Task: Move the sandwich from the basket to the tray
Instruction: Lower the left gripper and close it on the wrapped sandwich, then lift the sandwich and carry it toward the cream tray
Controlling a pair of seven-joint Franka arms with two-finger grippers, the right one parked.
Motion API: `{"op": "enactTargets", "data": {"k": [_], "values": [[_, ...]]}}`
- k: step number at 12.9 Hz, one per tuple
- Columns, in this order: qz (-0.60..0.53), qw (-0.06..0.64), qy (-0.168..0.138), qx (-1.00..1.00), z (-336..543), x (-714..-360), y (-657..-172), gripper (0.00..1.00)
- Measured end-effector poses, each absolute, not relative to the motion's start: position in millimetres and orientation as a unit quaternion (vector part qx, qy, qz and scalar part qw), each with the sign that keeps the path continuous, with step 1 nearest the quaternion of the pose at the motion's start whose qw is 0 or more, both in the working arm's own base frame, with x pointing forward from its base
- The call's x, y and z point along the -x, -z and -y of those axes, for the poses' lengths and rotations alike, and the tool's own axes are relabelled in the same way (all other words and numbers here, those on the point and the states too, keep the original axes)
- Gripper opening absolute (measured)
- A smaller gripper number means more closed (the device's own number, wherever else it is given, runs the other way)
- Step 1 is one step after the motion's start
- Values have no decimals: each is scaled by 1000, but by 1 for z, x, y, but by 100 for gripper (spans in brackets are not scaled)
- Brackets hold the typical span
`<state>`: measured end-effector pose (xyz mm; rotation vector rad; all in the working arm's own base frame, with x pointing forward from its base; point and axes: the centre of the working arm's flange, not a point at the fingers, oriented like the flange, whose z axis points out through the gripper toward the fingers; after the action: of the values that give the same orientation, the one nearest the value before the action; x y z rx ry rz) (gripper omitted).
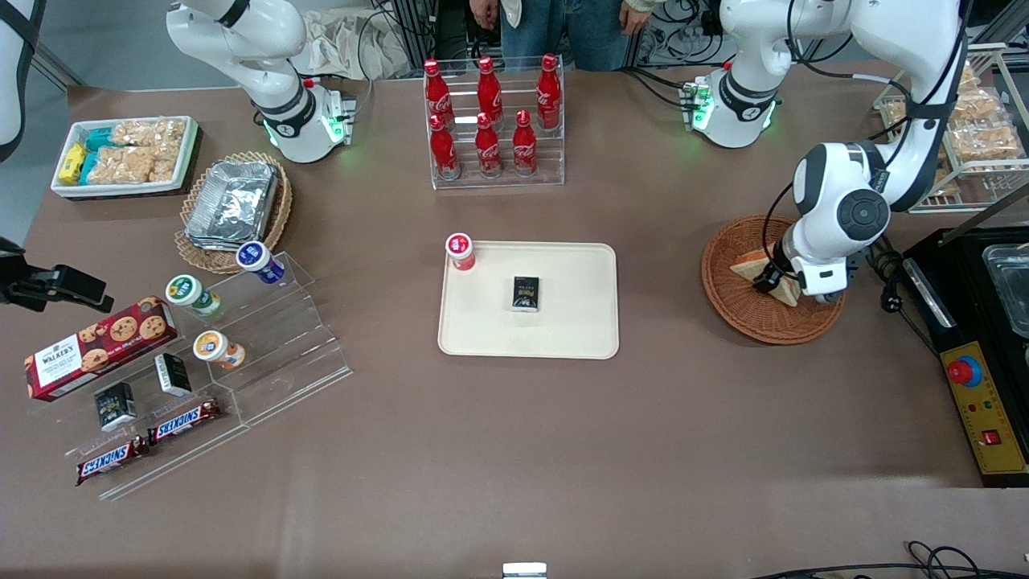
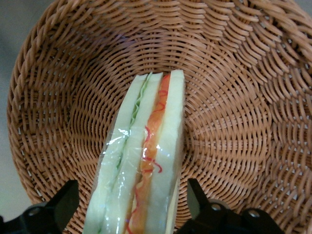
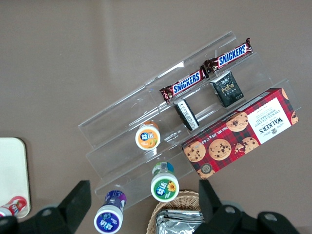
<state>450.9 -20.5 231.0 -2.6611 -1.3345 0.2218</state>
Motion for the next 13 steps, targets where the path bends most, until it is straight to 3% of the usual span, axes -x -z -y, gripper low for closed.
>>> {"op": "enactTargets", "data": {"k": [3,5,7,11,13], "values": [[446,78,-74,889,21,-451,-231,56],[445,77,-70,890,21,-455,-238,40],[436,80,-69,894,25,-458,-268,36],[384,82,-58,918,36,-463,-388,32],[340,61,-54,937,53,-473,-454,21]]}}
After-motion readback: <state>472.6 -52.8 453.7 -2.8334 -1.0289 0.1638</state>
